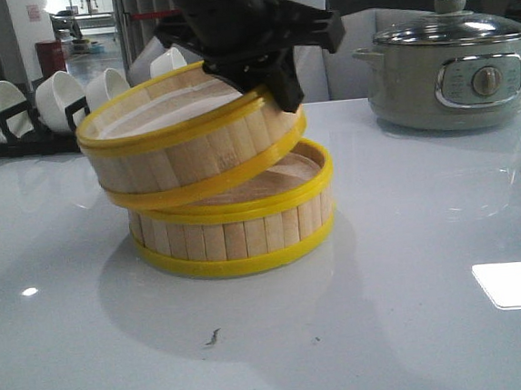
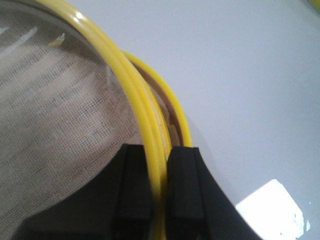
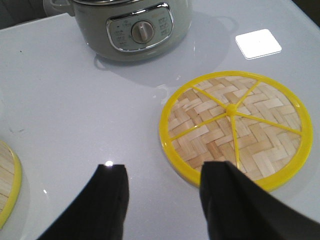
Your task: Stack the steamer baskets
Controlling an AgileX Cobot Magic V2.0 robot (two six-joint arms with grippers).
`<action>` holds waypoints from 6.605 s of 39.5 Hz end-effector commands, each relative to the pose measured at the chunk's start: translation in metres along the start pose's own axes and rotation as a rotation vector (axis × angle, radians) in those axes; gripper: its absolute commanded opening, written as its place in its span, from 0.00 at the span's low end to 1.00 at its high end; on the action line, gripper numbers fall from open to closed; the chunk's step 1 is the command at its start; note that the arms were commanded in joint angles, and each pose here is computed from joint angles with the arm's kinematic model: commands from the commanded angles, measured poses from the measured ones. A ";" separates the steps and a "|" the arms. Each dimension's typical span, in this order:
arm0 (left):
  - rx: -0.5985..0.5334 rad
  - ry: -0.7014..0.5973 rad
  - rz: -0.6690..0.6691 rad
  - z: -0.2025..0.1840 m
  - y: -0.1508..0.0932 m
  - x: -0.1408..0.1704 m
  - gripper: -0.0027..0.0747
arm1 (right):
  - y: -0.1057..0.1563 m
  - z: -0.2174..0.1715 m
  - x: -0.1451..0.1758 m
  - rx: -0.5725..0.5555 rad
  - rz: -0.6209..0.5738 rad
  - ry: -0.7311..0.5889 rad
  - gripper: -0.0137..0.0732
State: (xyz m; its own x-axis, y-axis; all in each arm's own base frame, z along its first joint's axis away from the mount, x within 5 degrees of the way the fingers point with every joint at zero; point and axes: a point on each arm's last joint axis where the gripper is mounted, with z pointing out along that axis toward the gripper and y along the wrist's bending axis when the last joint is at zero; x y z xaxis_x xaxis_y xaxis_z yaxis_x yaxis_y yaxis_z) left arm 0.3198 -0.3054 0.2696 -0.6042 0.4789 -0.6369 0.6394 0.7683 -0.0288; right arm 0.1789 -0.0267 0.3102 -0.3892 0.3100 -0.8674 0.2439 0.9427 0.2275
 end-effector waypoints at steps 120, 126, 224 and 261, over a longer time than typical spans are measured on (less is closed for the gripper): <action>-0.039 -0.285 0.070 -0.075 -0.003 -0.067 0.22 | 0.003 -0.006 -0.014 -0.017 -0.008 -0.078 0.66; -0.099 -0.403 0.049 -0.114 0.021 -0.078 0.17 | 0.003 -0.006 -0.014 -0.017 -0.008 -0.078 0.66; -0.386 -0.595 -0.416 -0.241 0.102 0.195 0.16 | 0.003 -0.005 -0.013 -0.015 -0.008 -0.063 0.24; -0.386 -0.595 -0.416 -0.241 0.102 0.195 0.16 | 0.002 -0.005 -0.007 -0.003 -0.008 -0.002 0.48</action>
State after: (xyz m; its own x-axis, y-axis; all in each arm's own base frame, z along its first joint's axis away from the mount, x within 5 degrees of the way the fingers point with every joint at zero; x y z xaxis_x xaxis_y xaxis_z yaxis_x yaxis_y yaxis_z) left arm 0.1509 -0.0309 0.3108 -0.4323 -0.0687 -0.8991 0.1283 0.9823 -0.1368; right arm 0.1753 -0.0257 0.3034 -0.4620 0.3199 -0.8272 0.2582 0.9408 0.2196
